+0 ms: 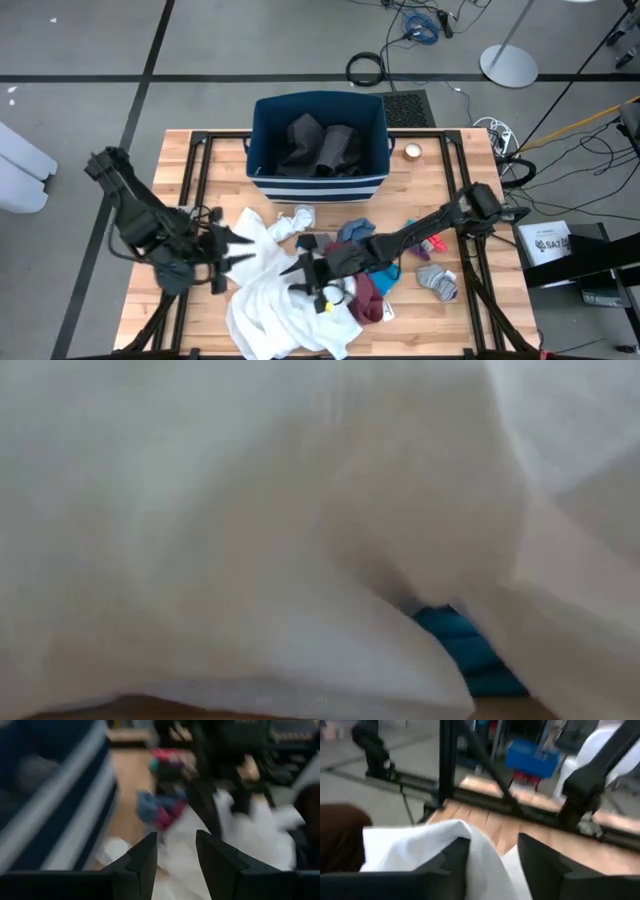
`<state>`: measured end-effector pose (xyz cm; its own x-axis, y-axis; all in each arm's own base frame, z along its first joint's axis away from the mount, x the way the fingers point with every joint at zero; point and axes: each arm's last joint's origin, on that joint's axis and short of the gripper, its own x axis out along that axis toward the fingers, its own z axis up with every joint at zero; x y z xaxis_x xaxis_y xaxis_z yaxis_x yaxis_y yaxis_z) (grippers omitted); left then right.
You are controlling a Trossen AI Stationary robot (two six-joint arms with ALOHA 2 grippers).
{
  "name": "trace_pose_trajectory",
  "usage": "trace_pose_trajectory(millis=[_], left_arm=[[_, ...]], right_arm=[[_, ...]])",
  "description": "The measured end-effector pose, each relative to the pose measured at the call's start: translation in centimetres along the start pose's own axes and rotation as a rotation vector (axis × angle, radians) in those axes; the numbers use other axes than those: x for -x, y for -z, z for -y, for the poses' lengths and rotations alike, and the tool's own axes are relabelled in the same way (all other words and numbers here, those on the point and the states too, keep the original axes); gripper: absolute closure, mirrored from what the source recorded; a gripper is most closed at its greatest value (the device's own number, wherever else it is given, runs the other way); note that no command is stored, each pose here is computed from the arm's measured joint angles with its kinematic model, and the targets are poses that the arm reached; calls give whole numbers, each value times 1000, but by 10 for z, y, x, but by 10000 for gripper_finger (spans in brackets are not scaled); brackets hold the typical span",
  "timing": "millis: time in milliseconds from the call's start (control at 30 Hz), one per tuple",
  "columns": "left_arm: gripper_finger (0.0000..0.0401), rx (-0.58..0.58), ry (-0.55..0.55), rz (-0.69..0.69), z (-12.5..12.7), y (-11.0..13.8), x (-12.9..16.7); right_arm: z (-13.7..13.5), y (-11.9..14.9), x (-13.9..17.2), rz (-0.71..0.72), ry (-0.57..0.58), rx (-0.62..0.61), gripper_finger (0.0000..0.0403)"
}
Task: Sort clothes
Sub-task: Put the white shirt into the blue bin
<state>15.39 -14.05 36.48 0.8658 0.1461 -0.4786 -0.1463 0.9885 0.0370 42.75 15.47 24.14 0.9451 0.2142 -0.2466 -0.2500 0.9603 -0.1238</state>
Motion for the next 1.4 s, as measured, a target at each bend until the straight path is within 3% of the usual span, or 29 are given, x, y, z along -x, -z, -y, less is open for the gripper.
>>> trace_pose_trajectory(millis=[233,500,1133,1400], left_arm=[[256,-83,-150,134,4,2,8],[256,-117,-280,215,21,9,0],[256,-114,-295,170,18,7,-13],[256,-115,-271,152,19,8,-13]], right_arm=[[-3,19,-51,-227,-16,75,176],[-1,43,-89,-371,-24,108,167],[24,82,-110,-481,25,13,167],[29,99,-113,-551,-43,-105,167]])
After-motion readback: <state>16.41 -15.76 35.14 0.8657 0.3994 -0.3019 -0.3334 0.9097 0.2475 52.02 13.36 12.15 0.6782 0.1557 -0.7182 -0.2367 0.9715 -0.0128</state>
